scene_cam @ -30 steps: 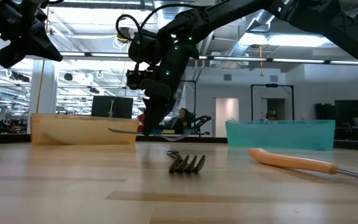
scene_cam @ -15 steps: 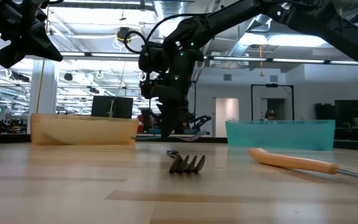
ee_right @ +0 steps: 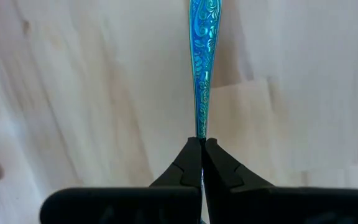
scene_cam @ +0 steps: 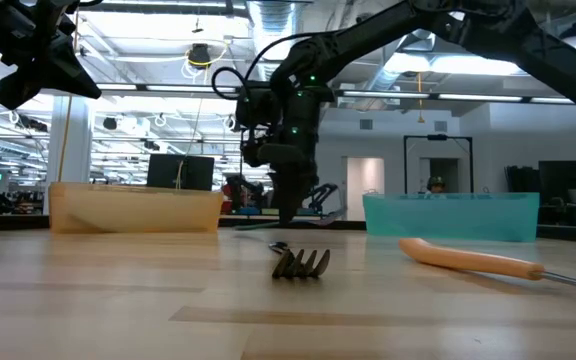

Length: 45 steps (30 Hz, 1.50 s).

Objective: Sort silverware by color (type)
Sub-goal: Put the iridescent fork into the green bin

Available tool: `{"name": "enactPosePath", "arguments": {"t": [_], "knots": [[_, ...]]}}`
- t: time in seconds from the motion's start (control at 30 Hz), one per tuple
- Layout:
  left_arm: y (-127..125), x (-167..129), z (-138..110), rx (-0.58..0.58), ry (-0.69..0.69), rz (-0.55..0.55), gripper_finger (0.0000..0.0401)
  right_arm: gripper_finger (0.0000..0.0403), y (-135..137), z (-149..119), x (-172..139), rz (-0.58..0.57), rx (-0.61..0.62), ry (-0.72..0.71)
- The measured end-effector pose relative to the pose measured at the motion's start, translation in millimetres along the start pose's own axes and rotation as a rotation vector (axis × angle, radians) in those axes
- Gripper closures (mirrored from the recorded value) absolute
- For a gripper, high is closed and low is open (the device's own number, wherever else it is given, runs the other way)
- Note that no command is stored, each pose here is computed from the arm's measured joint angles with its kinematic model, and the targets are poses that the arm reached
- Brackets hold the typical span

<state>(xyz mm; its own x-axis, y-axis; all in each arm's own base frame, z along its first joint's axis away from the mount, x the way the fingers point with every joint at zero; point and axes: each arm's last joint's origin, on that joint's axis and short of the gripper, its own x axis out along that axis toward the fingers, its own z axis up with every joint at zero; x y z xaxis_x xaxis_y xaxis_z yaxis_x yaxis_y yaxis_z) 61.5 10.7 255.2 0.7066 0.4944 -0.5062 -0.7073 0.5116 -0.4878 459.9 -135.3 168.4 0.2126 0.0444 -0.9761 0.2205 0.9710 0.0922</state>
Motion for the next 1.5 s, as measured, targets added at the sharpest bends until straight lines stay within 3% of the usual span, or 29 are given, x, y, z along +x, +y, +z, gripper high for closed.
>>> {"name": "enactPosePath", "arguments": {"t": [0.33, 0.8, 1.17, 1.5], "knots": [[0, 0, 0, 0.001, 0.004, -0.002, 0.0401, 0.0382, -38, 6, -20, -0.086, 0.145, -0.059], [0, 0, 0, 0.002, 0.004, -0.002, 0.0401, 0.0382, -117, 14, -88, -0.156, 0.33, -0.264], [0, 0, 0, 0.002, 0.005, 0.0, 0.0401, 0.0382, -171, -20, -132, -0.235, 0.464, -0.246], [2, 0, -1, 0.01, 0.012, 0.014, 0.0401, 0.0382, -191, -49, -181, -0.297, 0.495, -0.284]]}}
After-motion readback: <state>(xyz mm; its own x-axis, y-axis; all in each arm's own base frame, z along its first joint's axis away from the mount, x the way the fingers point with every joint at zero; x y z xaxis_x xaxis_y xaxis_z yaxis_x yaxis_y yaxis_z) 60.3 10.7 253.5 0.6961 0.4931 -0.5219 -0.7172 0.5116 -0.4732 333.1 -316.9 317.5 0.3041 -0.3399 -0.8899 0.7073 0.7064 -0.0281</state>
